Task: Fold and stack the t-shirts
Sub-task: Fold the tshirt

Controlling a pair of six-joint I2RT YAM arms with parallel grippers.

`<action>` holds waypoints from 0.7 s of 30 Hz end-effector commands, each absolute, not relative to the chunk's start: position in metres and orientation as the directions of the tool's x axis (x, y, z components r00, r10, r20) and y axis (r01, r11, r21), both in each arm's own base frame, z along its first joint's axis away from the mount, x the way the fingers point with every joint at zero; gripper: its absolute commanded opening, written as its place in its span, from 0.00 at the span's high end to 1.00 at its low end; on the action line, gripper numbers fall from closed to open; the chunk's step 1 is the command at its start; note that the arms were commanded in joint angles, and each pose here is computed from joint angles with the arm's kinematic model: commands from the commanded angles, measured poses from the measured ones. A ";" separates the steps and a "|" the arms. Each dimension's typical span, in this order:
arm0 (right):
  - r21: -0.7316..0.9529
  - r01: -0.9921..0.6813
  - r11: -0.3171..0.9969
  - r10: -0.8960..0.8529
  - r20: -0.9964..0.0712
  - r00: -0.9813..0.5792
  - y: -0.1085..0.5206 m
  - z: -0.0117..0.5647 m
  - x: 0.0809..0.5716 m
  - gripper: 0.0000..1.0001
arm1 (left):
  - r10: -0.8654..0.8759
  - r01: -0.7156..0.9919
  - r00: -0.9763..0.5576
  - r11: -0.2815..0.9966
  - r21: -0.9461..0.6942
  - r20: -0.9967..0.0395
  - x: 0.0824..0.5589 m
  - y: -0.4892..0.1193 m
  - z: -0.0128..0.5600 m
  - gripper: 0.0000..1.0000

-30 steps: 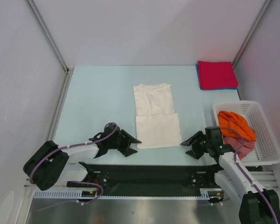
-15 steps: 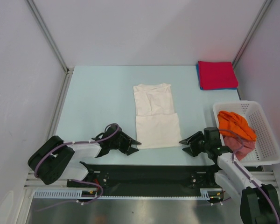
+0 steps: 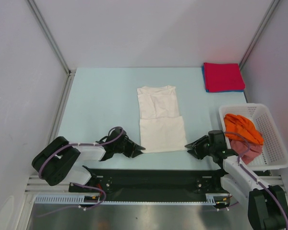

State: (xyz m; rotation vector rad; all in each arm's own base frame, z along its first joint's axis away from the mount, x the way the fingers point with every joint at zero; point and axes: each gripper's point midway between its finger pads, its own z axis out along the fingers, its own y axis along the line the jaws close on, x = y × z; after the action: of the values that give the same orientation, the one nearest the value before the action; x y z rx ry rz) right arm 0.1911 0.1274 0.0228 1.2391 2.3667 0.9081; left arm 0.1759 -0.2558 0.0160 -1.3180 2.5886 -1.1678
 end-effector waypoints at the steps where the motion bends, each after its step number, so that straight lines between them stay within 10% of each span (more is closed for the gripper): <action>1: 0.595 0.682 0.425 0.850 -0.004 -0.526 0.115 0.003 0.185 0.60 | -0.756 -0.740 -0.592 0.372 -0.561 0.279 0.175 -0.243 -0.004 0.71; 10: 0.571 0.679 0.462 0.822 0.012 -0.569 0.118 -0.005 0.179 1.00 | -0.742 -0.738 -0.604 0.383 -0.556 0.291 0.165 -0.240 -0.009 0.95; 21: 0.495 0.696 0.520 0.791 0.029 -0.611 0.111 0.015 0.139 1.00 | -0.682 -0.708 -0.661 0.428 -0.562 0.313 0.133 -0.239 0.008 1.00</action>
State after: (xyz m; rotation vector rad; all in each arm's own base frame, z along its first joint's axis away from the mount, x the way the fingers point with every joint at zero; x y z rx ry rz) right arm 0.1687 0.1221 0.0175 1.2193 2.4498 0.8397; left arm 0.1570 -0.2503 0.0175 -1.2766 2.6074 -1.1977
